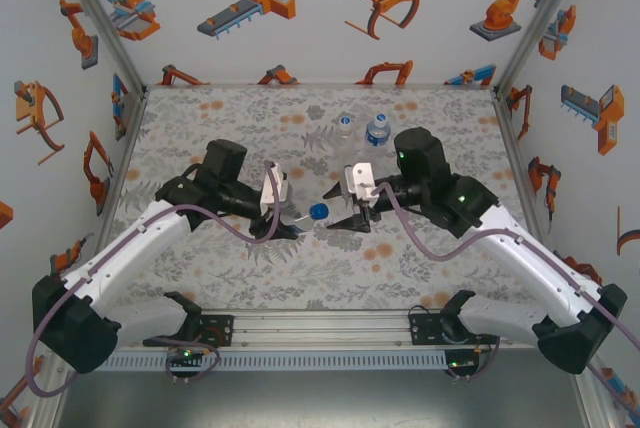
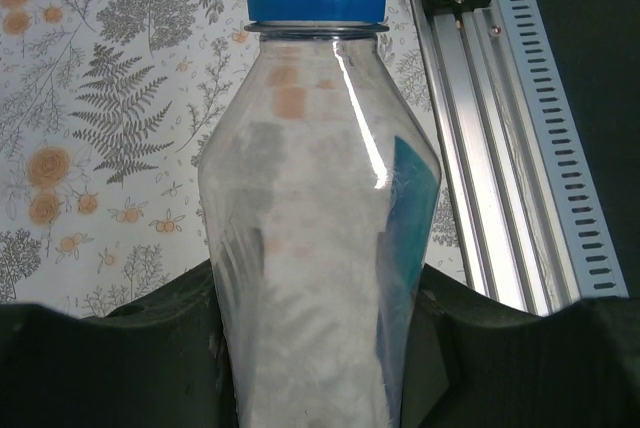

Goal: Screw on the bottle caps

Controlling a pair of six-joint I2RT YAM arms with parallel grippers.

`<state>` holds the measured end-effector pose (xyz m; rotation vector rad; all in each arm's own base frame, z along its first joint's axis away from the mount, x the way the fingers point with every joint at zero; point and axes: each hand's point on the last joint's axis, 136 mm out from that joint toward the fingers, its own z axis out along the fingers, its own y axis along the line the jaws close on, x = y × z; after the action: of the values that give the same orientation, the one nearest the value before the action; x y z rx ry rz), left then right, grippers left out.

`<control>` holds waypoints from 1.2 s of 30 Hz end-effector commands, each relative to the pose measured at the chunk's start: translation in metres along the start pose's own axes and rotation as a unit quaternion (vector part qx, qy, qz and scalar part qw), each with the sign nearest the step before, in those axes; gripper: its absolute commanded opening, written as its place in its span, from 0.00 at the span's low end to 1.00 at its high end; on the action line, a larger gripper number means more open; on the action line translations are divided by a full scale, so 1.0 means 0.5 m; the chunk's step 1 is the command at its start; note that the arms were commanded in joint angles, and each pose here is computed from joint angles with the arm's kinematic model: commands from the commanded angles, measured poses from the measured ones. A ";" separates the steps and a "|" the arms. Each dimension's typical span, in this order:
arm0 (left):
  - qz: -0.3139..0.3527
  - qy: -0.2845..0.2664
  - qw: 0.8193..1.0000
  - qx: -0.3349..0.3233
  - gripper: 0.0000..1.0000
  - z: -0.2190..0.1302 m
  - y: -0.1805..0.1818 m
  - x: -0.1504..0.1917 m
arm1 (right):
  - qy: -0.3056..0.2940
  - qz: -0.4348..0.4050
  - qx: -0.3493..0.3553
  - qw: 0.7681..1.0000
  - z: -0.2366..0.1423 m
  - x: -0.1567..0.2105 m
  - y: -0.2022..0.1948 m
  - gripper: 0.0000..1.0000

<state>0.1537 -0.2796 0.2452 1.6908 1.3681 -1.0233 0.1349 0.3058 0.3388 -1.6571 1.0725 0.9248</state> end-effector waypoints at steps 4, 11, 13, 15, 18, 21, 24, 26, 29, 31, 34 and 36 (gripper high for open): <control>0.018 -0.018 0.999 0.021 0.00 -0.005 -0.014 -0.028 | -0.007 -0.030 -0.007 0.999 0.012 0.000 0.004 0.51; 0.013 -0.017 0.999 0.025 0.00 -0.002 -0.012 -0.025 | -0.009 -0.032 -0.006 0.999 0.024 -0.004 -0.002 0.45; 0.013 -0.016 0.999 0.025 0.00 -0.002 -0.012 -0.024 | -0.010 -0.033 -0.006 0.999 0.025 -0.005 -0.003 0.44; 0.012 -0.015 0.999 0.027 0.00 -0.001 -0.012 -0.024 | -0.008 -0.031 -0.001 0.999 0.027 -0.005 -0.006 0.42; 0.010 -0.014 0.999 0.027 0.00 0.000 -0.011 -0.023 | -0.007 -0.019 0.001 1.000 0.030 -0.003 -0.010 0.33; 0.006 -0.009 1.000 0.021 0.00 0.000 -0.006 -0.020 | -0.011 0.017 0.003 1.000 0.033 -0.006 -0.014 0.18; 0.002 0.001 1.000 0.013 0.00 0.002 0.001 -0.012 | -0.007 0.103 0.036 0.994 0.037 0.000 -0.042 0.01; -0.001 0.007 1.000 0.002 0.00 0.002 0.010 -0.009 | -0.011 0.181 0.065 0.981 0.039 0.005 -0.065 0.00; -0.002 0.013 1.000 -0.022 0.00 0.003 0.028 -0.005 | -0.039 0.299 0.121 0.946 0.041 0.015 -0.098 0.00; -0.002 0.014 0.999 -0.039 0.00 0.005 0.043 -0.001 | -0.064 0.396 0.179 0.898 0.039 0.038 -0.127 0.00; -0.001 0.017 0.998 -0.061 0.00 0.006 0.062 0.002 | -0.083 0.553 0.255 0.788 0.026 0.092 -0.168 0.00; 0.000 0.018 0.997 -0.079 0.00 0.005 0.076 0.003 | -0.102 0.635 0.283 0.712 0.020 0.124 -0.181 0.00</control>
<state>0.1788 -0.2743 0.2260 1.6505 1.5285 -0.8911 0.2081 0.3191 0.3025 -0.6945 1.9633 1.1824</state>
